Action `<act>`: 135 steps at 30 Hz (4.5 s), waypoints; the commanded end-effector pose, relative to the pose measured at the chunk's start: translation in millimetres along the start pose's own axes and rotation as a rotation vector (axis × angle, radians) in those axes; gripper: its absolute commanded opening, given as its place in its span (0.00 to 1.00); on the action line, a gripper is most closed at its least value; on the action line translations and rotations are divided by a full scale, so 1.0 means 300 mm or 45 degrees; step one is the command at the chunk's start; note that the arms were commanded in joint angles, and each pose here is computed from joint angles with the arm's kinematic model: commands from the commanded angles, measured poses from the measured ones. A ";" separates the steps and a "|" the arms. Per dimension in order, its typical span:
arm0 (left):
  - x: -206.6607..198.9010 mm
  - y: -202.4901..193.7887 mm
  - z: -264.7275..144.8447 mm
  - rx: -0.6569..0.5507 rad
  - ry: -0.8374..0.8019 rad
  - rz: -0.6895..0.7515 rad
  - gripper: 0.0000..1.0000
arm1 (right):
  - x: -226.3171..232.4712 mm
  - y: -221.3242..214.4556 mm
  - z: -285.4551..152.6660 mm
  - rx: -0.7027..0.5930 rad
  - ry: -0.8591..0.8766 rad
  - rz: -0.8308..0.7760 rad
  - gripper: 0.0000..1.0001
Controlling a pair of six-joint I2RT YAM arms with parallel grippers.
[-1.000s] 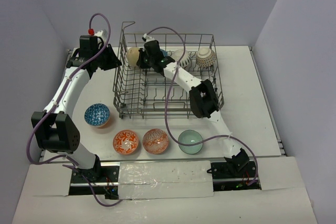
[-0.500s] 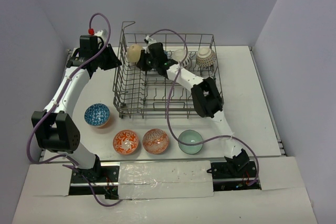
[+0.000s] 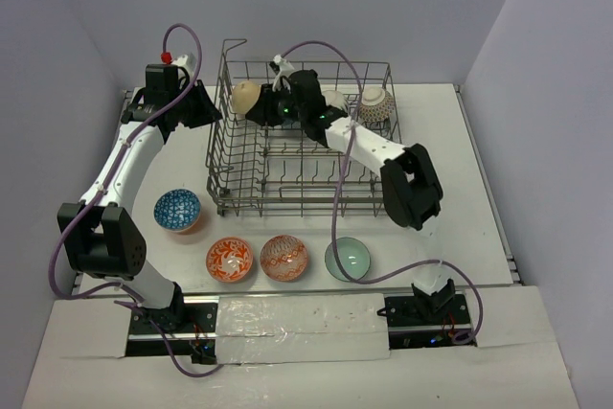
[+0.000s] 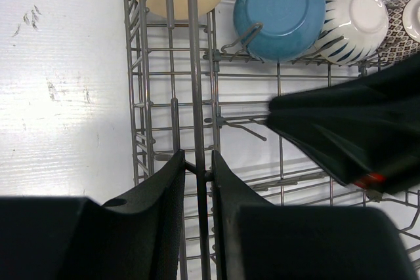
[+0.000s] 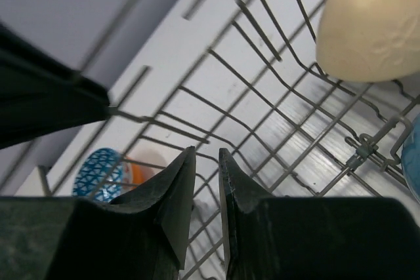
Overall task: Load the bowls into the dish rack
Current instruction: Move the bowl to the dish rack, then pick up the bowl from the bowl.
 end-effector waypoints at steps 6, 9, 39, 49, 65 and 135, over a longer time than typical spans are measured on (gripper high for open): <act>0.010 0.011 0.003 -0.008 0.017 -0.016 0.00 | 0.204 0.208 -0.215 -0.183 0.066 -0.161 0.29; 0.003 0.009 0.005 -0.004 0.008 -0.016 0.00 | 0.225 0.229 -0.266 -0.197 0.051 -0.187 0.29; -0.027 0.122 -0.144 -0.207 0.039 0.015 0.35 | 0.432 -0.065 -0.669 0.037 0.154 -0.478 0.34; -0.020 0.176 -0.213 -0.310 0.016 -0.013 0.36 | 0.510 -0.093 -0.731 0.019 0.189 -0.536 0.36; 0.143 0.323 -0.487 -0.691 0.290 -0.161 0.36 | 0.714 -0.337 -0.639 0.336 0.370 -0.736 0.38; 0.389 0.355 -0.721 -1.032 0.531 -0.387 0.37 | 0.759 -0.784 0.077 0.641 0.348 -1.097 0.52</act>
Point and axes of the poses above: each gripper's point midway between its finger pads, its own z axis out along the fingers, its own x axis along the line the jaws close on, y = z × x, the point moved 1 cm from there along -z, back along the fingers, and after that the axes turned 3 degrees about z, right-handed, at the moved point
